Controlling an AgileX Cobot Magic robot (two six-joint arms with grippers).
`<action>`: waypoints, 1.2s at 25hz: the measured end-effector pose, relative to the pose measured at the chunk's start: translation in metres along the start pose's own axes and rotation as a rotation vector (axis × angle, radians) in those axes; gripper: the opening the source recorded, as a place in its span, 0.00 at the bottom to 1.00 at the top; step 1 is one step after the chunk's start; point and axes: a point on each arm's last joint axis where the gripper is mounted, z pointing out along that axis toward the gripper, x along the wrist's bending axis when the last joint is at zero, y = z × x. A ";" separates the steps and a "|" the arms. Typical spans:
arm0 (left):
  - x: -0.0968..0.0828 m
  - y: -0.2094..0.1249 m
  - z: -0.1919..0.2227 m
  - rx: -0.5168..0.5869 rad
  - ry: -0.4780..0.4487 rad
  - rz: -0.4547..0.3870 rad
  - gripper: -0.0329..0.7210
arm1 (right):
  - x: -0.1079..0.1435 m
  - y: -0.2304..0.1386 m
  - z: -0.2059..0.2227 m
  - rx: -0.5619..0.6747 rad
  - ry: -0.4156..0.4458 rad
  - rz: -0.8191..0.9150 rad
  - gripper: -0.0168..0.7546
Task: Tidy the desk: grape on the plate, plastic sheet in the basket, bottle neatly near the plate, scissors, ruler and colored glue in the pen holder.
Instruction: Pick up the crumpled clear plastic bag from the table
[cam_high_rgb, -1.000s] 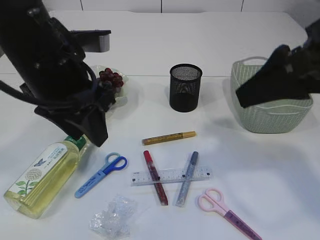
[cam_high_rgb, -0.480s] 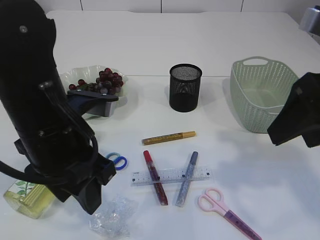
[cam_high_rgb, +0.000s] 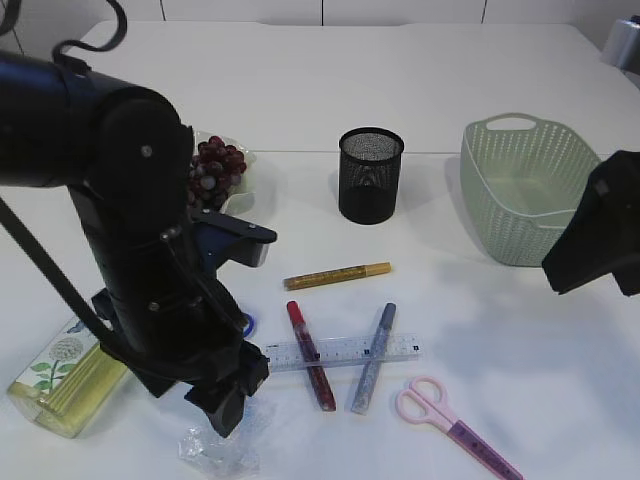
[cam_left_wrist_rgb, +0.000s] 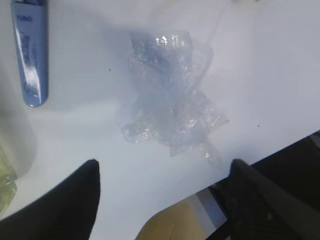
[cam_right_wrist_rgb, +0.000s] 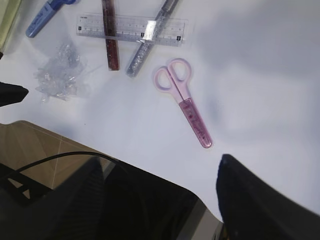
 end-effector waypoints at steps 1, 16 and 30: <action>-0.001 0.001 0.005 0.007 0.004 0.002 0.81 | -0.001 0.000 0.000 0.001 -0.007 -0.002 0.73; -0.013 0.009 0.043 0.066 0.004 0.067 0.83 | -0.002 -0.001 0.000 0.014 -0.018 -0.007 0.73; -0.012 0.013 0.064 0.090 0.013 0.065 0.71 | -0.002 -0.001 0.000 0.014 -0.018 -0.007 0.73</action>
